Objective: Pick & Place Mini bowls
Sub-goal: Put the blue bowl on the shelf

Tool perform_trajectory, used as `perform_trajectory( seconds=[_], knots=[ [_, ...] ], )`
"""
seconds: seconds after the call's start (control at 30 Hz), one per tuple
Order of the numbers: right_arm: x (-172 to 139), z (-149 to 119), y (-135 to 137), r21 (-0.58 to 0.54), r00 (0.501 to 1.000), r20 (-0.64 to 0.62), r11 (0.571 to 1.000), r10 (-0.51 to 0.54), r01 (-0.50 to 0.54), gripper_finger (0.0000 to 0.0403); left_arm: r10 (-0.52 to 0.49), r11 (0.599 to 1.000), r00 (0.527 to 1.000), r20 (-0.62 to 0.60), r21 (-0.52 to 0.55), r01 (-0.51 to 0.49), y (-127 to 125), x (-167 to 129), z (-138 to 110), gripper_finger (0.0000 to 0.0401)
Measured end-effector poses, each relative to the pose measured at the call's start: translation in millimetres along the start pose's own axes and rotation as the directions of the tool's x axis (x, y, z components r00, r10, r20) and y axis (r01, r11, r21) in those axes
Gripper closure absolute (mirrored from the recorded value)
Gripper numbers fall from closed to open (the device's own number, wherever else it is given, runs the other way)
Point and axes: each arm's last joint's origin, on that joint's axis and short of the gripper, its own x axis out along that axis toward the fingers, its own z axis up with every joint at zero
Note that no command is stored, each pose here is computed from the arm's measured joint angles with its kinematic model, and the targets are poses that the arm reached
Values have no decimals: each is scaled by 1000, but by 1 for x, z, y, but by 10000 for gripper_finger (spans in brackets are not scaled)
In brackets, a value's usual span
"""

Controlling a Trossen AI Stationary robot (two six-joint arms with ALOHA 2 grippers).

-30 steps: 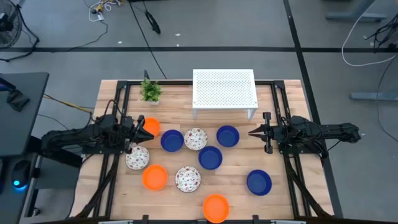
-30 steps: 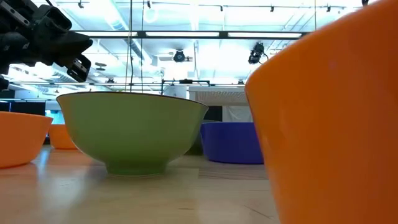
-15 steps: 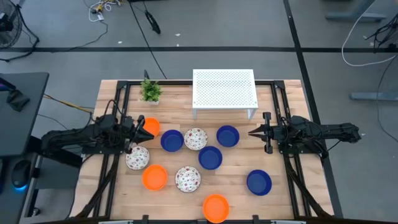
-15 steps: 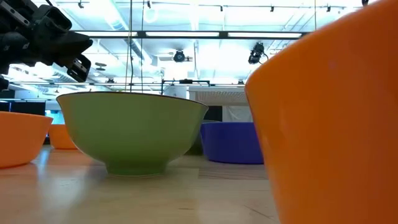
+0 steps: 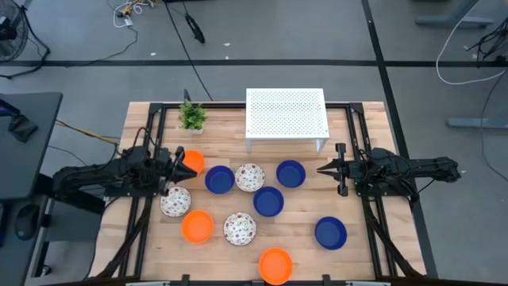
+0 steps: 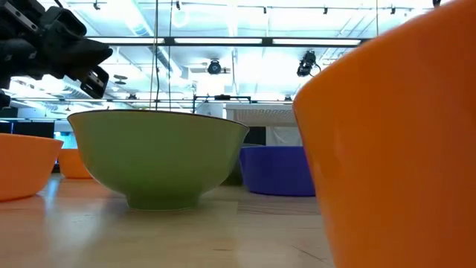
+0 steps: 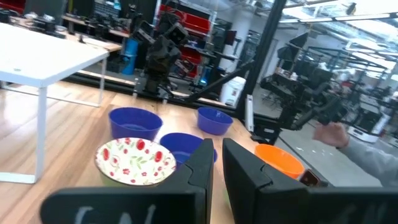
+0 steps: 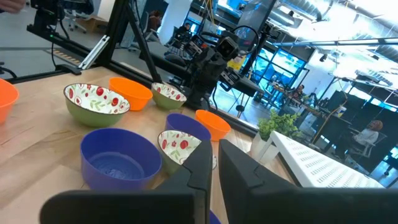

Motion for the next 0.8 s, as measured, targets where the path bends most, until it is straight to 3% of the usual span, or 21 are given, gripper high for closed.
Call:
perform_trajectory(
  seconds=[0.3,0.4,0.5,0.6,0.7,0.77,0.8],
  knots=[
    [0,6,-4,-2,997,51,998,-60,61,372,17,1000,999,27,21,-18,0,0,2,362],
    [-1,9,-6,0,992,72,995,-101,101,372,64,994,987,145,82,-77,-1,-1,12,362],
    [-1,9,-7,3,989,67,991,-134,135,372,47,978,954,296,182,-105,-5,-4,26,362],
    [-2,11,-12,14,968,54,969,-245,245,372,-2,975,915,404,205,-88,-10,-8,36,362],
    [-1,10,-11,9,971,46,973,-233,232,372,-18,978,898,439,194,-75,-11,-9,40,362],
    [-1,9,-10,-45,975,35,974,-221,223,372,-1,979,897,441,185,-90,-11,-9,40,362],
    [-1,10,-11,-138,972,44,962,-231,235,372,10,979,896,445,177,-99,-10,-9,40,362]
  ],
)
